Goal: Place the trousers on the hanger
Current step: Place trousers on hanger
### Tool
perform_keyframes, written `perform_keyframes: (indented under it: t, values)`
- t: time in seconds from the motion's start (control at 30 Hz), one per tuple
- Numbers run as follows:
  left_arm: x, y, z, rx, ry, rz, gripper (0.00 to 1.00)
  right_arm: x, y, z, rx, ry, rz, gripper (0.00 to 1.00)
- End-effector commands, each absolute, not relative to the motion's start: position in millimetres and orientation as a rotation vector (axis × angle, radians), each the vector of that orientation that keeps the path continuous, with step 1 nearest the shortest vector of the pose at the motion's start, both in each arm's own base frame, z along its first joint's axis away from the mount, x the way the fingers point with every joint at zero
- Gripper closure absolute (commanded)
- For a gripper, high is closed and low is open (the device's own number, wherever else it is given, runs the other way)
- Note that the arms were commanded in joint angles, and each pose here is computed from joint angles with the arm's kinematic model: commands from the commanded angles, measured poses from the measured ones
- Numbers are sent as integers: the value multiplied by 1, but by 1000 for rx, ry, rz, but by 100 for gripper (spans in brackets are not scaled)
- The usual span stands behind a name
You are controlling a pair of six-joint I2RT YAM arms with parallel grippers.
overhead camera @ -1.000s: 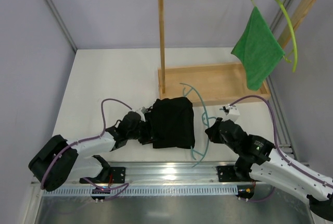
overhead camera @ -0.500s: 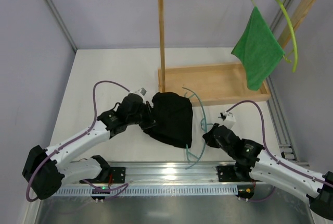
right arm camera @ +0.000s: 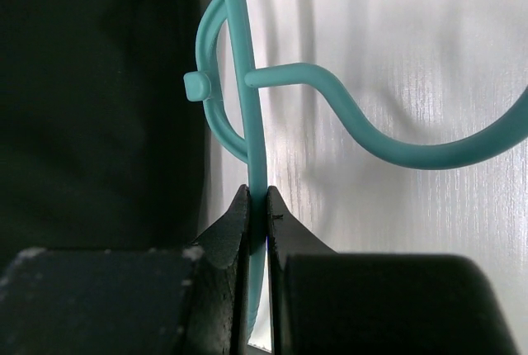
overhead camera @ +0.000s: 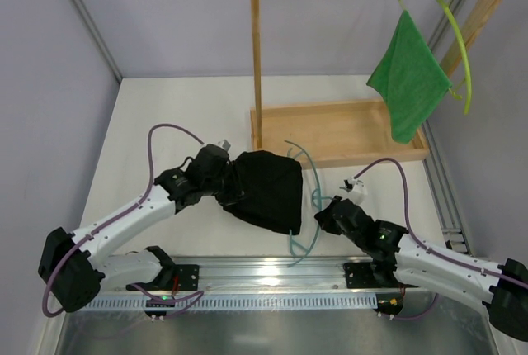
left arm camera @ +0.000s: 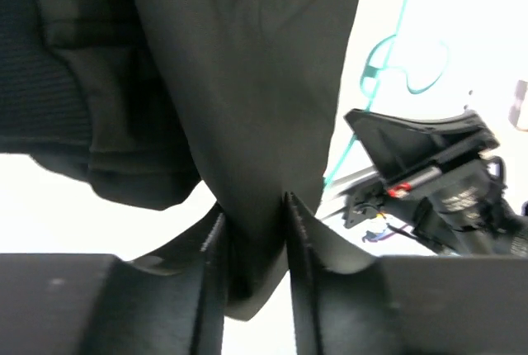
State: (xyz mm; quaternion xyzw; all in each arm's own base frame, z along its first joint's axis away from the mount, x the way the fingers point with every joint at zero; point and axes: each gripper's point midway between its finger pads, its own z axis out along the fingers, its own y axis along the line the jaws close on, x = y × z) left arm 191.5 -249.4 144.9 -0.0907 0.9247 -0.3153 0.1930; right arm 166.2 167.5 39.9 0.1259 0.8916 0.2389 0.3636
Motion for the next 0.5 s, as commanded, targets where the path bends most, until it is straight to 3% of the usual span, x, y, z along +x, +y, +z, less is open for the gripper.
perform_keyframes:
  t: [0.0, 0.07, 0.27, 0.47]
  values:
    - [191, -231, 149, -250, 2571, -790, 65, 174, 170, 55, 365, 2224, 660, 96]
    - [190, -223, 148, -257, 2559, -758, 58, 173, 167, 58, 363, 2216, 658, 96]
    - [211, -203, 157, -262, 2492, -585, 59, 172, 161, 70, 339, 2208, 637, 96]
    - [210, -232, 129, -187, 2612, -672, 55, 168, 160, 66, 332, 2223, 636, 96]
